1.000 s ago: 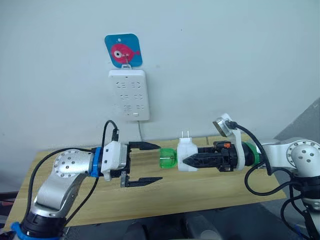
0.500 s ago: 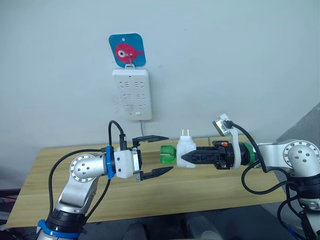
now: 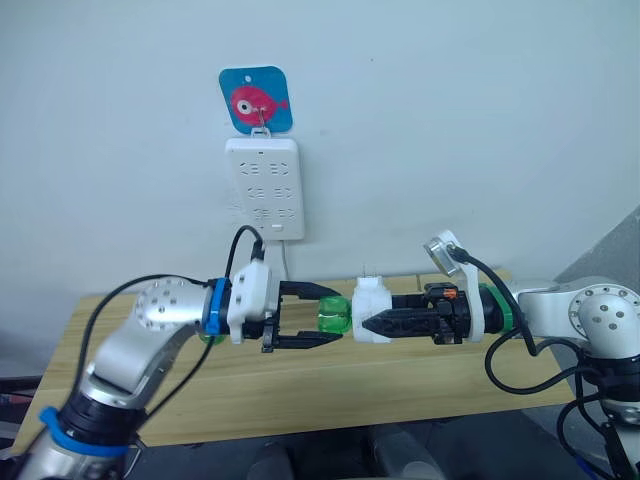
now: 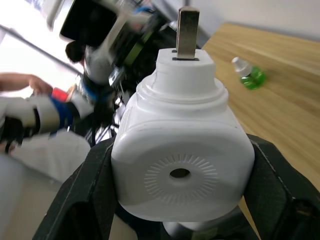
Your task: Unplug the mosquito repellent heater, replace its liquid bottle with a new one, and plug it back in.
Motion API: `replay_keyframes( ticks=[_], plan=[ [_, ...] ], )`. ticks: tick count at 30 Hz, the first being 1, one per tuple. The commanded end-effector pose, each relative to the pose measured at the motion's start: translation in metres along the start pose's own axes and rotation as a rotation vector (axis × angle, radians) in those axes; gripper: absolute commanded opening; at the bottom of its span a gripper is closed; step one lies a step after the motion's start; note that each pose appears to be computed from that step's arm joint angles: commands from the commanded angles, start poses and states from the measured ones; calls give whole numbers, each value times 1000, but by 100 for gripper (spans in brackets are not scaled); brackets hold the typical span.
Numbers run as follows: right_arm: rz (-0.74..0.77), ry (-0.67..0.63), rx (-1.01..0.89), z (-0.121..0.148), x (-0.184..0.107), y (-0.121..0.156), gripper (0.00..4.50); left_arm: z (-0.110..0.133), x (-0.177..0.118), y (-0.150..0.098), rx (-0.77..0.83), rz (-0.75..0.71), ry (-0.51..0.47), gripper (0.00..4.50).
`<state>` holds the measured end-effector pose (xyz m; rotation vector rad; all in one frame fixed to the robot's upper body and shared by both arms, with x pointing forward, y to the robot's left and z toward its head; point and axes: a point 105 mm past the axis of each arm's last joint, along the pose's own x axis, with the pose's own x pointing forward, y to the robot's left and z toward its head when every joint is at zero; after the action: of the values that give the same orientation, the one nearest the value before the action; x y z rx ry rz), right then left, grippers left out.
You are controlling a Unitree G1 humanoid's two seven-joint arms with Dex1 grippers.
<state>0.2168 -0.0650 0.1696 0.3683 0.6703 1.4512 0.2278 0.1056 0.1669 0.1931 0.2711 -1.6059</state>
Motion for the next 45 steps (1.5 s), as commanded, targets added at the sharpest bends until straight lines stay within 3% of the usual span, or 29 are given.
replay_keyframes(
  ticks=[1,5,6,11,17,20,24,33,36,41,45],
  plan=[
    [88,35,-79,-1,-2,20,299,-2,-12,-2,-266,-61,25,230],
    [100,33,-94,-1,0,22,299,4,-8,9,-186,-9,0,230],
    [99,29,-93,-1,0,22,299,4,-7,8,-161,-17,5,301],
    [73,-5,-52,1,-3,15,299,1,-7,-4,49,3,10,447],
    [36,-52,12,5,-12,5,299,0,-11,-8,472,160,-25,450],
    [18,-76,36,7,-14,0,299,3,-13,-6,642,269,-94,450],
    [10,-91,49,10,-13,-3,299,7,-8,-3,751,346,-157,450],
    [6,-90,47,12,-11,-3,299,-3,13,1,804,291,-179,450],
    [6,-90,44,12,-11,-3,299,-5,15,3,786,287,-180,390],
    [7,-89,39,12,-11,-2,299,2,14,4,749,263,-190,231],
    [7,-78,26,11,-11,0,299,-1,10,1,562,174,-106,225]
  ],
)
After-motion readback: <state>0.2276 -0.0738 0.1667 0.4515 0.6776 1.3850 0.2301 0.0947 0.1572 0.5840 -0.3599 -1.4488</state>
